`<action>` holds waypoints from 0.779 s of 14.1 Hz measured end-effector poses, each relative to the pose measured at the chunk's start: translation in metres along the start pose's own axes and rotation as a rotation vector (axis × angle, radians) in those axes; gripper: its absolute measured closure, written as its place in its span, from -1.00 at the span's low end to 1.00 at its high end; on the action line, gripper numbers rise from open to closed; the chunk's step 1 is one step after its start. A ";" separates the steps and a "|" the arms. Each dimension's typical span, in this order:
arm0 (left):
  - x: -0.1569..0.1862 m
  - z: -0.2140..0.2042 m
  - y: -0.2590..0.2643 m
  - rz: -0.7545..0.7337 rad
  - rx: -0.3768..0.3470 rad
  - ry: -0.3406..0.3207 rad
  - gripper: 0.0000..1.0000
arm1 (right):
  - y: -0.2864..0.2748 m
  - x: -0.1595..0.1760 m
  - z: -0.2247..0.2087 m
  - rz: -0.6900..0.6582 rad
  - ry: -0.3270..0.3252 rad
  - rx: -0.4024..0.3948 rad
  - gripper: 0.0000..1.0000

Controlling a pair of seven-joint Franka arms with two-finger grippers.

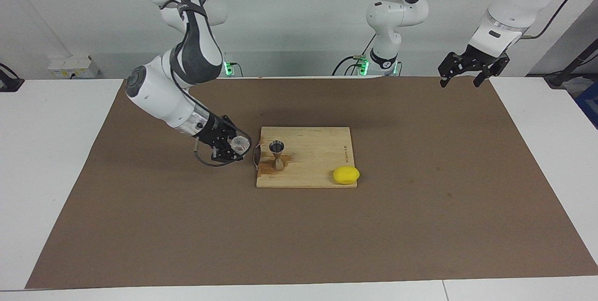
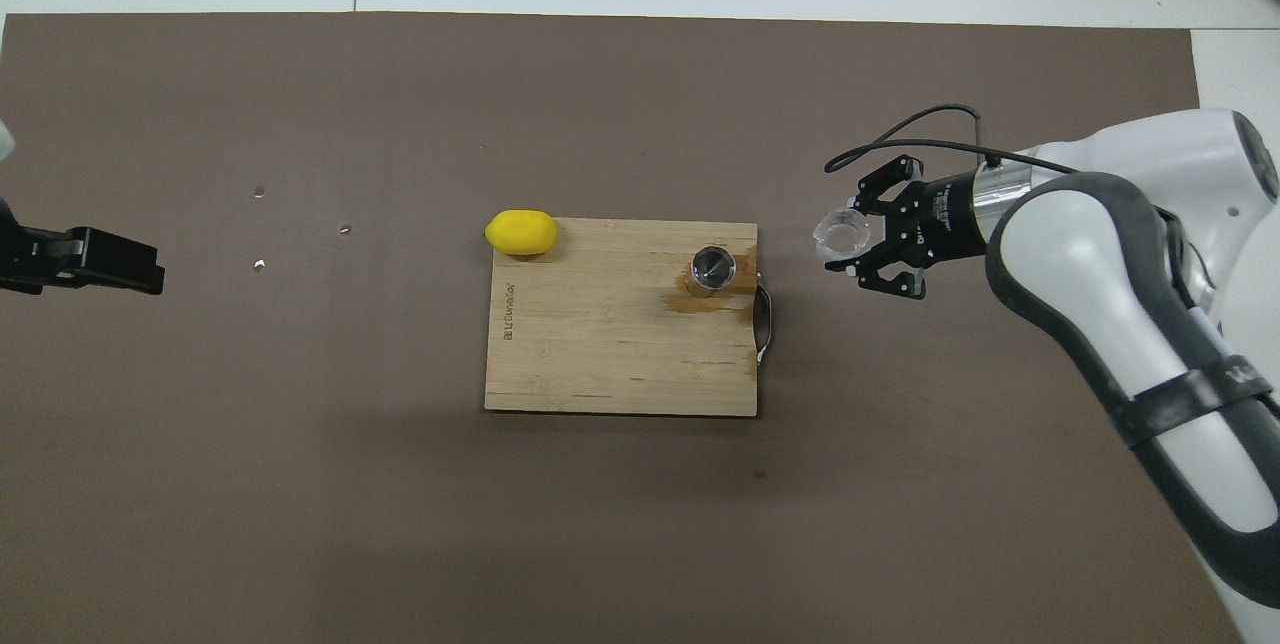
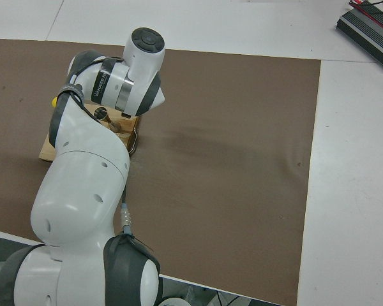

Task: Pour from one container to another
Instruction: 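Lift the clear cup with the right gripper over the steel cup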

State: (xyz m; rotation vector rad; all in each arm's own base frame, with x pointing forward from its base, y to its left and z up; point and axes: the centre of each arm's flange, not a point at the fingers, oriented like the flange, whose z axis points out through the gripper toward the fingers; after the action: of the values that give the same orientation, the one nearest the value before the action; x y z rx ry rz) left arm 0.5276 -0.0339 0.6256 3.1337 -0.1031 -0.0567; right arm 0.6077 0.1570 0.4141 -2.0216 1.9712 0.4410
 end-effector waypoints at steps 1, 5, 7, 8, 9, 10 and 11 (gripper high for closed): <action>0.000 0.000 0.000 0.000 0.000 0.000 -1.00 | 0.000 -0.015 0.005 -0.026 0.042 -0.005 -0.01; 0.000 0.000 0.000 0.000 0.000 0.000 -1.00 | -0.002 -0.039 0.011 -0.100 0.119 -0.047 -0.01; 0.000 0.000 0.000 0.000 0.000 0.000 -1.00 | 0.001 -0.053 0.018 -0.134 0.175 -0.059 -0.01; 0.000 0.000 0.000 0.000 0.000 0.000 -1.00 | 0.004 -0.062 0.023 -0.155 0.191 -0.068 -0.01; 0.000 0.000 0.000 0.000 0.000 0.000 -1.00 | 0.007 -0.070 0.025 -0.182 0.218 -0.074 -0.01; 0.000 0.000 0.000 0.000 0.000 0.000 -1.00 | 0.009 -0.079 0.026 -0.208 0.248 -0.081 -0.01; 0.000 0.000 0.000 0.000 0.000 0.000 -1.00 | 0.010 -0.086 0.025 -0.223 0.273 -0.083 -0.01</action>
State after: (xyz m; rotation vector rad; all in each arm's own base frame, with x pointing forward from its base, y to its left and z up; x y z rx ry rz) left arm 0.5276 -0.0339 0.6256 3.1337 -0.1031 -0.0571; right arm 0.5953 0.2454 0.4259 -2.4320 1.8665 0.2086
